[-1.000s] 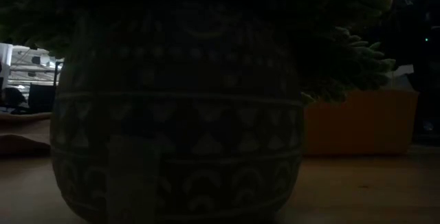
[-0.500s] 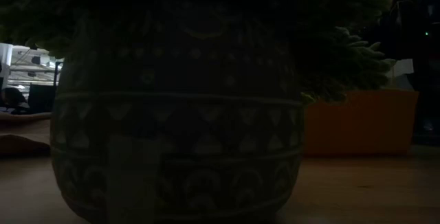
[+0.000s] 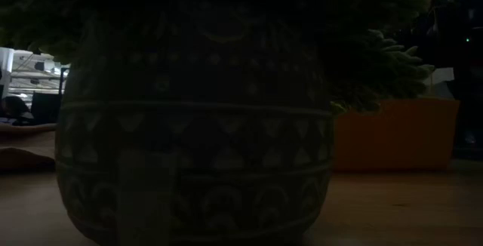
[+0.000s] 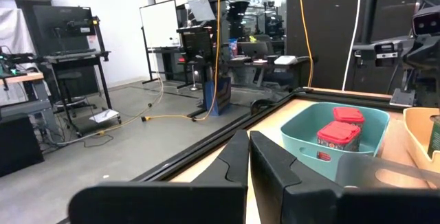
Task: Sort spices by type
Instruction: Return to Home Position
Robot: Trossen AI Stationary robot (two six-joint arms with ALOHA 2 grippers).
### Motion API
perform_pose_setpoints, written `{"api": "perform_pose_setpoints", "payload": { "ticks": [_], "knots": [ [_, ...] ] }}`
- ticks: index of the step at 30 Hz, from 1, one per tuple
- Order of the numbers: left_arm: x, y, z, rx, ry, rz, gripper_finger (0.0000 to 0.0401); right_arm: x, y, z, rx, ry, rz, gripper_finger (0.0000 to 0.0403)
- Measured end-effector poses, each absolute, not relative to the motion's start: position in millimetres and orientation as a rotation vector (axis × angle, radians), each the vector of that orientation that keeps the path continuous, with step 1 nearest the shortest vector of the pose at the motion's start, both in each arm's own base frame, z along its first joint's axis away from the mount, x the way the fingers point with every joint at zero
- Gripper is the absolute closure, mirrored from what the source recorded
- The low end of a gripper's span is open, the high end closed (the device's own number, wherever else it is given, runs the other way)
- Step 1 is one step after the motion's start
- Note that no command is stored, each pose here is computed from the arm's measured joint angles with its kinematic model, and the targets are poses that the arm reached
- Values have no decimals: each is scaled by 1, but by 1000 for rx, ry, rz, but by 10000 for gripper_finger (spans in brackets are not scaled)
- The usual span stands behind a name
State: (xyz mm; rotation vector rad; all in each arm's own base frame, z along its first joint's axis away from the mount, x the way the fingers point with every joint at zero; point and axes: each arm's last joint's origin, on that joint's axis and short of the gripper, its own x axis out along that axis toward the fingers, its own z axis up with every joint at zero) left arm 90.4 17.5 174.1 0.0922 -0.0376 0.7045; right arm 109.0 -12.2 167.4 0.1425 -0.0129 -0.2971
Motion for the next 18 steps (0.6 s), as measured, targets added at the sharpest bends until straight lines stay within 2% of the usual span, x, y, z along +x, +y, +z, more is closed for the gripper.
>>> {"api": "perform_pose_setpoints", "payload": {
  "ticks": [5, 12, 18],
  "knots": [
    [90, 18, 174, 92, -38, 704, 401, 109, -12, 165, 119, 16, -298, 398],
    [90, 18, 174, 92, -37, 705, 401, 108, -12, 156, 109, 109, -303, 391],
    [90, 18, 174, 92, -38, 704, 401, 102, -12, 164, 119, 14, -288, 390]
  ]
}}
